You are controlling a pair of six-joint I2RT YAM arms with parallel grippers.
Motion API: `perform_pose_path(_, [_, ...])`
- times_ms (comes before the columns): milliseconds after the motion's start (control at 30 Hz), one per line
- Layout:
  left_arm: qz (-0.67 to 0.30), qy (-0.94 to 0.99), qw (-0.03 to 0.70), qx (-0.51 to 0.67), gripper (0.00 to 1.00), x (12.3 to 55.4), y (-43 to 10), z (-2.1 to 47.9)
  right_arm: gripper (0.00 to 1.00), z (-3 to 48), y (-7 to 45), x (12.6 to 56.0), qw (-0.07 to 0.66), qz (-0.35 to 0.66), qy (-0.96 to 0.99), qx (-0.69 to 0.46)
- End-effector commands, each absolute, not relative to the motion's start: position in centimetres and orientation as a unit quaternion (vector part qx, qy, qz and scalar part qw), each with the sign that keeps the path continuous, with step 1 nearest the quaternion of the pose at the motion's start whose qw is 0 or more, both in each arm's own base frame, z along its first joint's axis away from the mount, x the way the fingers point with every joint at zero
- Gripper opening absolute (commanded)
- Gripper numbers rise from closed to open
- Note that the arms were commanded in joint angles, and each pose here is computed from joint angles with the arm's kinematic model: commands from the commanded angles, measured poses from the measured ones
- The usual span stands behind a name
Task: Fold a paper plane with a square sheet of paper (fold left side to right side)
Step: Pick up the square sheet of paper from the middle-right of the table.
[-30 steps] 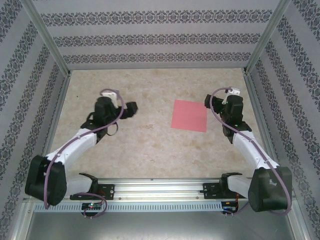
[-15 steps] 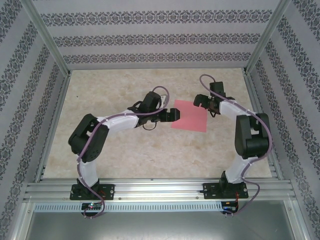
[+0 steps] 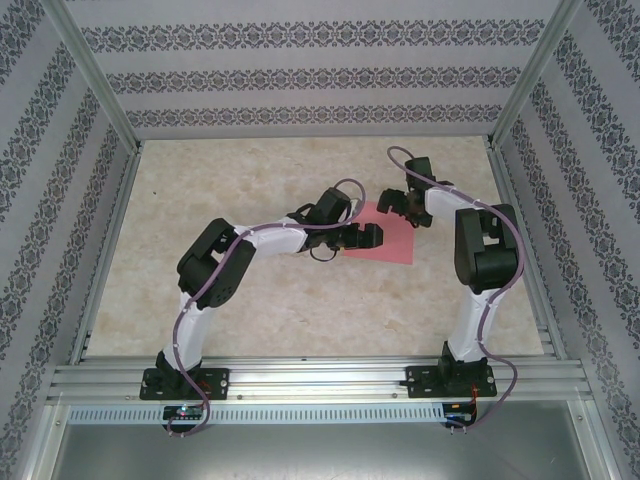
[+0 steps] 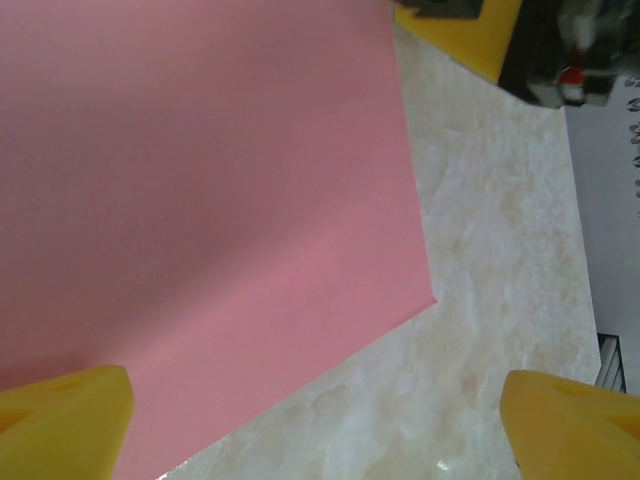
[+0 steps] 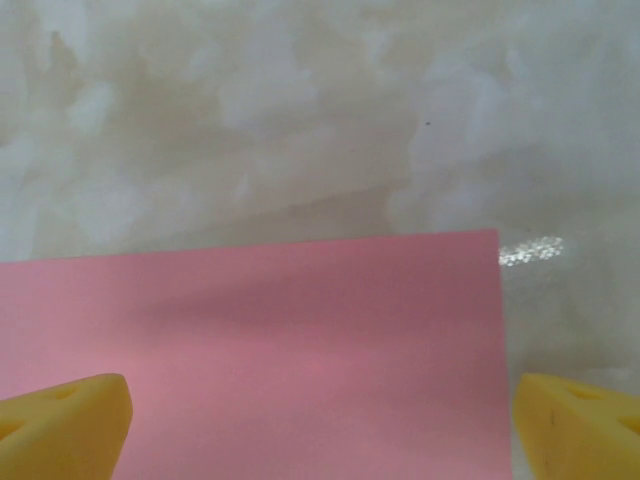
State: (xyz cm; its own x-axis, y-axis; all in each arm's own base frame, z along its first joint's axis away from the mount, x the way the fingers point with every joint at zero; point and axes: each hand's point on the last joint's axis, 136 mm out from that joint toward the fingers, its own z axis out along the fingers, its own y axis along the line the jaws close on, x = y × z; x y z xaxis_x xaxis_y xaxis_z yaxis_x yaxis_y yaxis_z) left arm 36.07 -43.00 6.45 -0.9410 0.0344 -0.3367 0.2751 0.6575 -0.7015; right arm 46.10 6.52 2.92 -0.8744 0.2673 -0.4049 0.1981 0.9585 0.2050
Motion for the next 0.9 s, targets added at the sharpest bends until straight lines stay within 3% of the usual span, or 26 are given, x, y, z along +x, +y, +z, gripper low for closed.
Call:
perform_pose_path(0, [-0.402, 0.902, 0.134, 0.079, 0.95, 35.6, -43.6, 5.7, 0.98, 3.0, 6.9, 46.0, 0.206, 0.069, 0.97, 0.112])
perform_pose_path(867, [-0.386, 0.911, 0.128, 0.063, 0.96, 34.2, -42.3, 3.9, 0.98, 2.1, 7.4, 41.4, 0.153, 0.051, 0.975, 0.155])
